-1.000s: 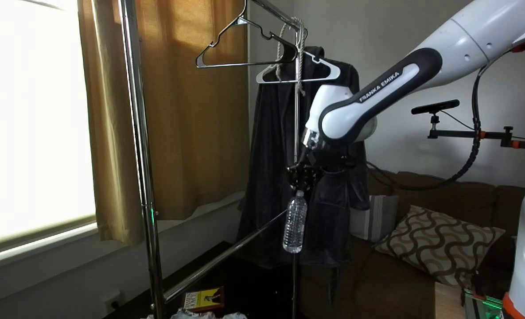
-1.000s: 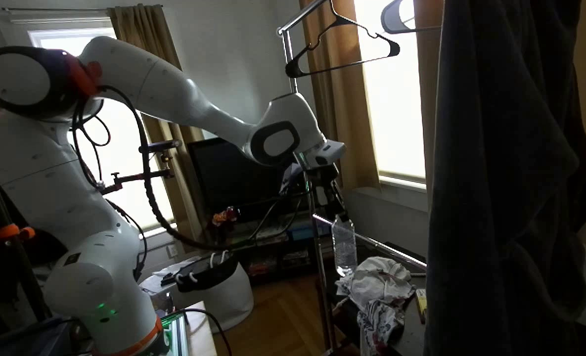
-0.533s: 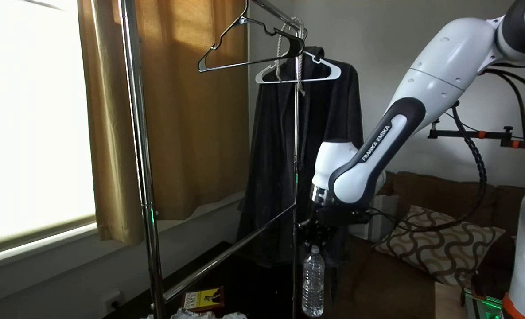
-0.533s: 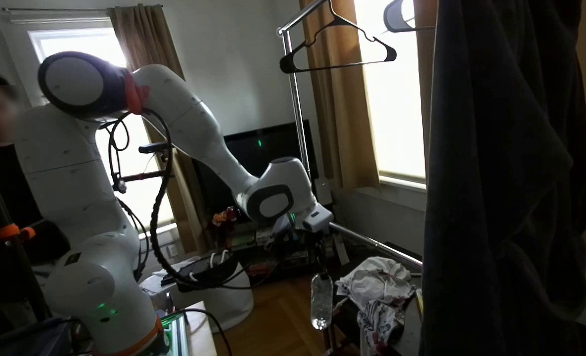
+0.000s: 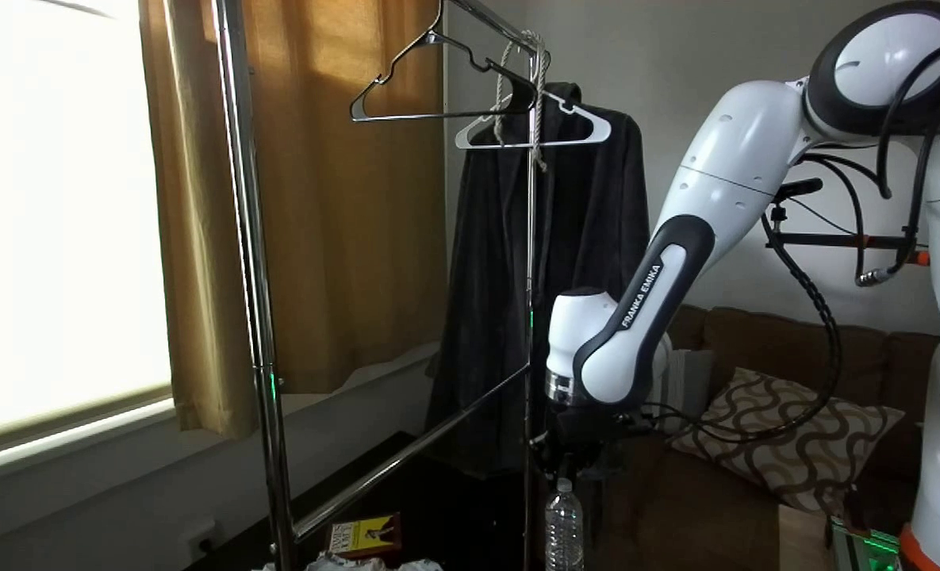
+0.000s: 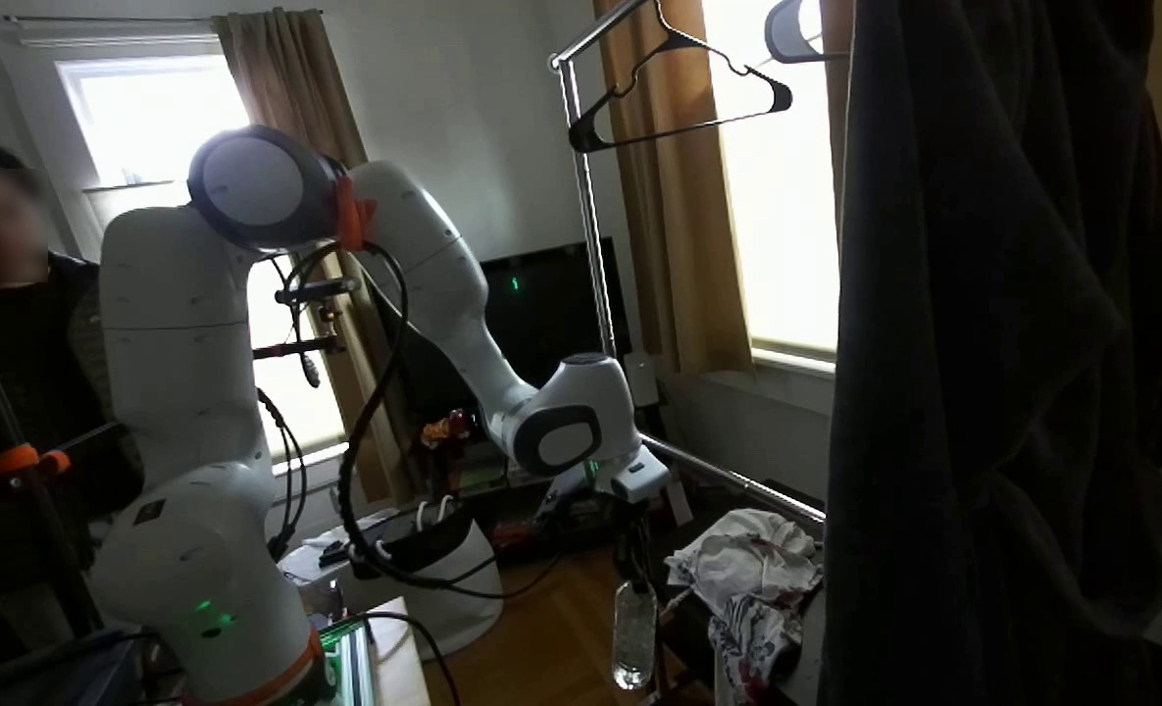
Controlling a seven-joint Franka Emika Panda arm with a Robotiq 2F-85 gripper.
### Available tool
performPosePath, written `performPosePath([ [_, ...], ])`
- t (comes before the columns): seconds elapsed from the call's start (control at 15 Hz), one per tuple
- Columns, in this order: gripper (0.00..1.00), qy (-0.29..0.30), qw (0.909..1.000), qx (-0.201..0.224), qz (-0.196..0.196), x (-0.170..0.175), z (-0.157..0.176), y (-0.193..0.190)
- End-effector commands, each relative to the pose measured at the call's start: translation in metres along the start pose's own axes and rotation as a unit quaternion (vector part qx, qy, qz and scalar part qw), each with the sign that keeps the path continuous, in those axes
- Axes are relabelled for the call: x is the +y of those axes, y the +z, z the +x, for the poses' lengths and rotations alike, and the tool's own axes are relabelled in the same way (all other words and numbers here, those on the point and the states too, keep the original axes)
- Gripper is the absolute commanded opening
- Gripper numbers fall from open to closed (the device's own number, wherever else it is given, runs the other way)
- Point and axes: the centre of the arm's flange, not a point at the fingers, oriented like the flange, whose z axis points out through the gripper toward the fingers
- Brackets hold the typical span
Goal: Remove the water bottle from the pocket of the robe and put it on top of the black cabinet.
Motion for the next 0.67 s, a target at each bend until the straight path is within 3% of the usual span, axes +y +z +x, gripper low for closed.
performPosePath([
  [0.0,0.08,0.012,0.9996,0.026,-0.003,0.002,-0.005,-0.010],
  [0.2,0.08,-0.005,0.9958,0.085,0.035,-0.019,-0.004,0.008],
  [0.27,0.08,-0.029,0.9919,0.100,0.073,-0.028,-0.001,0.019],
  [0.4,0.08,-0.057,0.9830,0.135,0.111,-0.043,-0.002,0.037],
  [0.47,0.08,-0.070,0.9798,0.143,0.122,-0.052,-0.005,0.049],
  [0.6,0.08,-0.093,0.9796,0.151,0.095,-0.063,-0.011,0.081],
])
